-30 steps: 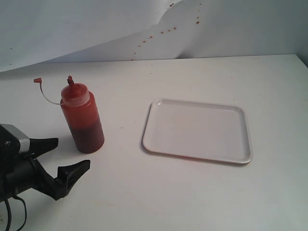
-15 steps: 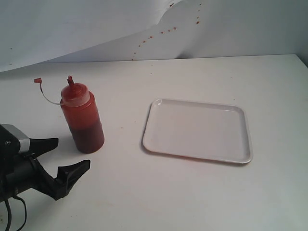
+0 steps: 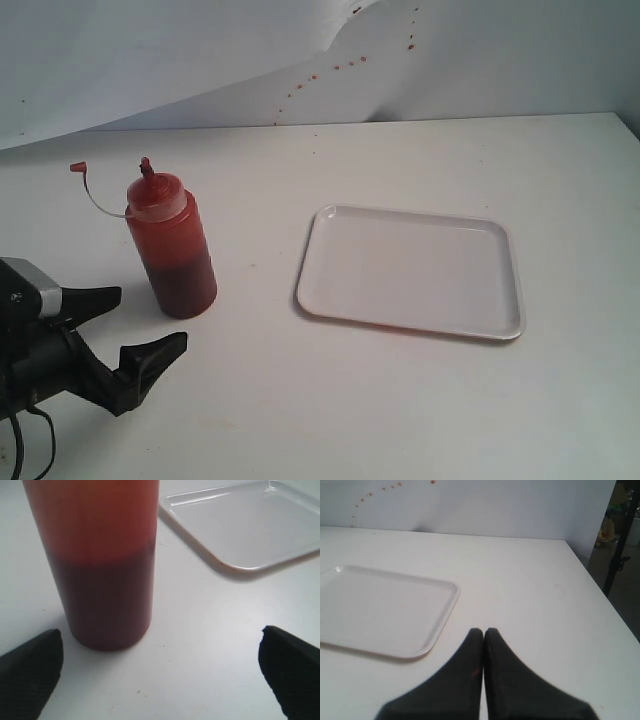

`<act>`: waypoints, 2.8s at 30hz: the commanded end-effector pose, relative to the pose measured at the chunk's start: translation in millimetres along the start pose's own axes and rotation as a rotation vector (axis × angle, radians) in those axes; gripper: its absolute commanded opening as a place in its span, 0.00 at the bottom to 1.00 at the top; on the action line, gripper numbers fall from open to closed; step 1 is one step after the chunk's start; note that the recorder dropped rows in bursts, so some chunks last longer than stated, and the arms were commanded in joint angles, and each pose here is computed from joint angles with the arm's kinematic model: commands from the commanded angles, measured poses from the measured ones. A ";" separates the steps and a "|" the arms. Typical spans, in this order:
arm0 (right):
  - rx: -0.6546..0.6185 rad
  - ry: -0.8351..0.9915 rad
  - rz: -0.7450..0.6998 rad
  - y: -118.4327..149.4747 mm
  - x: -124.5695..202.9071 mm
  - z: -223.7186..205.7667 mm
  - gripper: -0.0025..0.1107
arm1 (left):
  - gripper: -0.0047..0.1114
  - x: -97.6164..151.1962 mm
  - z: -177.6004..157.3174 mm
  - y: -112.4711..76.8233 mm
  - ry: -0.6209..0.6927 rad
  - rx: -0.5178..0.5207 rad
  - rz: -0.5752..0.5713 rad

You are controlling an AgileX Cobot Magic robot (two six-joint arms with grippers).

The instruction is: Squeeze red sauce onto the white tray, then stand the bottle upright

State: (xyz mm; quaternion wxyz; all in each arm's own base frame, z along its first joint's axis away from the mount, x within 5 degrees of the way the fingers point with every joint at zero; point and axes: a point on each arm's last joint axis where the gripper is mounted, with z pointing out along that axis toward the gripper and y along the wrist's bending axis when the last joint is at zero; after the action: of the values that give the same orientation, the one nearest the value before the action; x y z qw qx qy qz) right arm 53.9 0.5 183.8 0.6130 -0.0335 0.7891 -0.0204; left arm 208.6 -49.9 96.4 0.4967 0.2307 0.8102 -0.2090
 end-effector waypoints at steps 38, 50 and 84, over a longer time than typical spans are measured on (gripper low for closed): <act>-0.002 -0.003 0.002 0.2 0.9 0.0 0.02 | 0.94 -26.8 29.7 34.7 -0.004 -0.083 0.030; -0.002 -0.003 0.002 0.2 0.9 0.0 0.02 | 0.94 1.2 54.1 36.4 0.014 0.027 0.045; -0.002 -0.003 0.002 0.2 0.9 0.0 0.02 | 0.90 -1.3 101.5 61.9 -0.023 0.126 0.154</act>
State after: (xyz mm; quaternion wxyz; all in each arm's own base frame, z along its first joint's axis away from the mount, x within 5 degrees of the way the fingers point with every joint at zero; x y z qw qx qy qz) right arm 53.9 0.5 183.8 0.6130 -0.0335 0.7891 -0.0204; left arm 316.7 -57.4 48.3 0.5046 0.3208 0.7705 -0.2209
